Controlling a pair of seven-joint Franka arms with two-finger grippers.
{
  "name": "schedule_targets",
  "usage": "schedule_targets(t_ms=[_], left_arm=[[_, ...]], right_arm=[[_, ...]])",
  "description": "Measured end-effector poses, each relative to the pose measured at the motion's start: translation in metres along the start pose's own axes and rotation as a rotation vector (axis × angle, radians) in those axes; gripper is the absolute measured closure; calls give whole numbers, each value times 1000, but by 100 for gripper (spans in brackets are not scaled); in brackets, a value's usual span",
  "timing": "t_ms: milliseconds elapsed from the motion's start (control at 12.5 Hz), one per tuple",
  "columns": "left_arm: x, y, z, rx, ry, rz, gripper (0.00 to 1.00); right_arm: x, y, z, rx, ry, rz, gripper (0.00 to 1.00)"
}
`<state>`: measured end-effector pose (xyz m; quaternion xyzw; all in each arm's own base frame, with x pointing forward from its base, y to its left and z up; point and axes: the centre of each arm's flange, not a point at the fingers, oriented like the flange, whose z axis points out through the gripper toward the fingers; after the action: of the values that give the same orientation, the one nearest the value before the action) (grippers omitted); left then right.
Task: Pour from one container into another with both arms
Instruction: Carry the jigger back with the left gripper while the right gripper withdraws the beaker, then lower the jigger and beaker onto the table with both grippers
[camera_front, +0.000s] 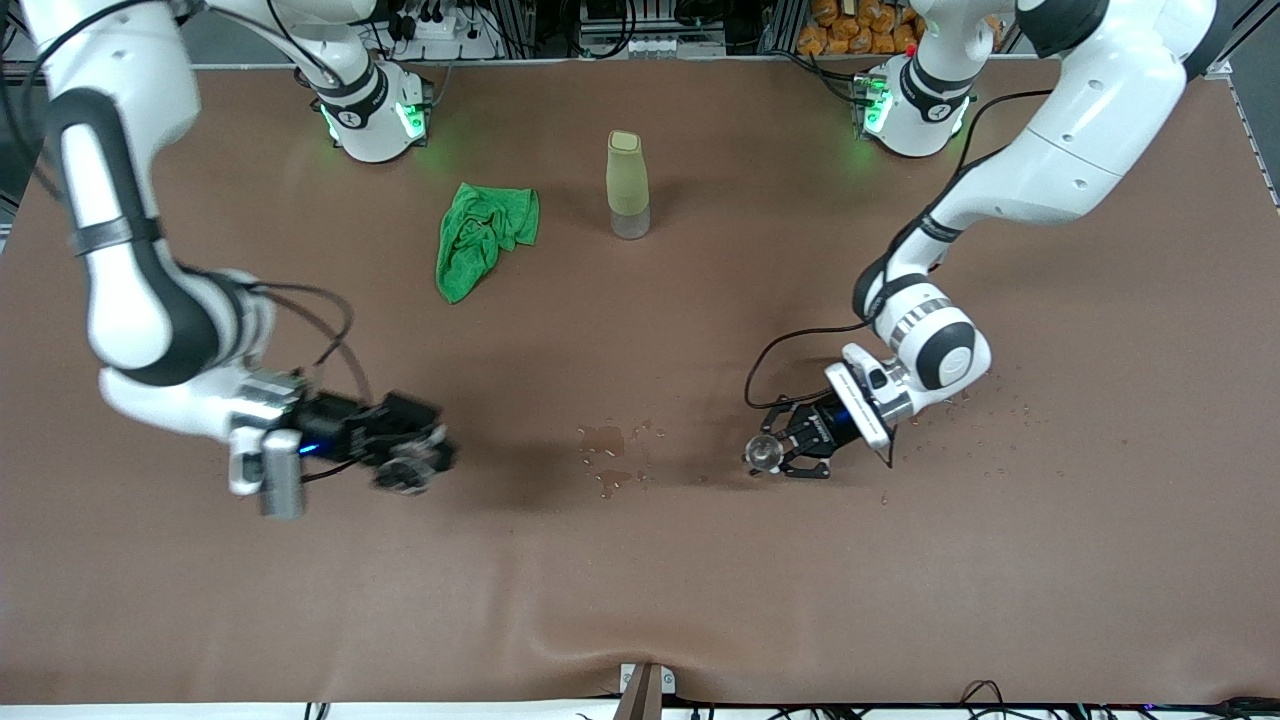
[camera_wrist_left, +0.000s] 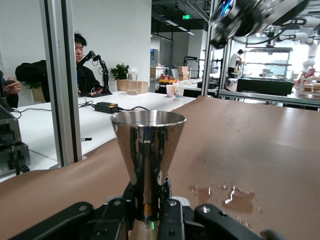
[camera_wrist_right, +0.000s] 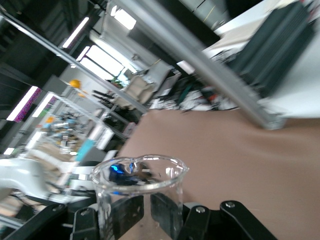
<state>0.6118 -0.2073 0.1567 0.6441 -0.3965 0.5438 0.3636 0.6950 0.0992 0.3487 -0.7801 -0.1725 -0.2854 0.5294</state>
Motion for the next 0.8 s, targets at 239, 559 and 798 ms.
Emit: schedule_targets(t_ms=[239,559,798], left_arm=[[-13,-18,-37,-29,5,24,80],[-27,-45,-99,-77,7,61,80],[-34,-62,-143,-115,9,72,80]], right_arm=[[-20,85,-103,-129,11,-162,85],[-56,165,-205,-247,80,-328,85],[-78,217,-250,-314,116,-448,85]])
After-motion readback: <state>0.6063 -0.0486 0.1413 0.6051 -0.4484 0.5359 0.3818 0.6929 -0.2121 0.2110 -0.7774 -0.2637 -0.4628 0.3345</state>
